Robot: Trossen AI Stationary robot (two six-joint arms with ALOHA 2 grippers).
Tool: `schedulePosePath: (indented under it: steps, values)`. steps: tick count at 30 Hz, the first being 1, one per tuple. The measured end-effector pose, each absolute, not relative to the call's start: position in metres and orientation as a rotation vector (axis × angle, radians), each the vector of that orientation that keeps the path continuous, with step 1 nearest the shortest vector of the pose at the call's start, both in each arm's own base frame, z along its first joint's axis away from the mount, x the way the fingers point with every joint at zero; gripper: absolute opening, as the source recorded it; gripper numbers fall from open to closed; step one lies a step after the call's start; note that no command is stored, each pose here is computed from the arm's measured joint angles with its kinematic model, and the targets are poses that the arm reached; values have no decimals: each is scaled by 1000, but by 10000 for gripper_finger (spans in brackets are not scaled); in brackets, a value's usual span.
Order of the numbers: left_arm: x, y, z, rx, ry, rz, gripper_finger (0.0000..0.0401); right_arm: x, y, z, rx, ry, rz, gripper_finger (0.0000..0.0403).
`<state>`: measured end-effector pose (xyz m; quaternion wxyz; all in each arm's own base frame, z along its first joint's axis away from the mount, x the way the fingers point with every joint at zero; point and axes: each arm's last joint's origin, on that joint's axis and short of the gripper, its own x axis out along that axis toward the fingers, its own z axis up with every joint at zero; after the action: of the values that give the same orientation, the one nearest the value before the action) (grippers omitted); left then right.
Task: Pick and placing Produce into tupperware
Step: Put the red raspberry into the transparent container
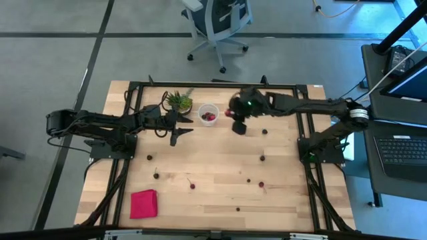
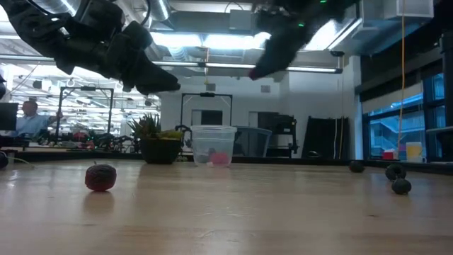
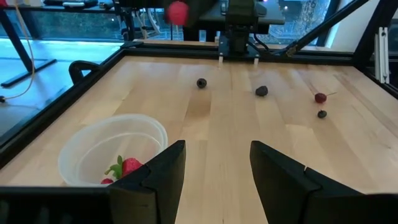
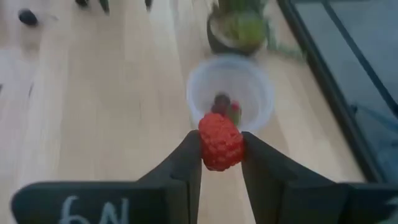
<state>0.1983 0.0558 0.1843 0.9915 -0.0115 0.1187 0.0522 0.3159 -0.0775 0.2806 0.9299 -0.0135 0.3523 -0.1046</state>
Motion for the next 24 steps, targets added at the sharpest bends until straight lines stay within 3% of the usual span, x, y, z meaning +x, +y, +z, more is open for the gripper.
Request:
schedulePosePath:
  steps: [4, 11, 16, 24]
  values:
    - [198, 56, 185, -22, 232, 104, 173, 348, -94, 280, -47, 727, -180, 95]
    - [198, 56, 185, -22, 232, 104, 173, 396, -124, 238, -109, 848, -148, 95]
    - [198, 56, 185, -22, 232, 104, 173, 410, -142, 214, -84, 933, -158, 94]
    - [198, 56, 185, -22, 232, 104, 173, 412, -147, 209, -77, 943, -165, 100]
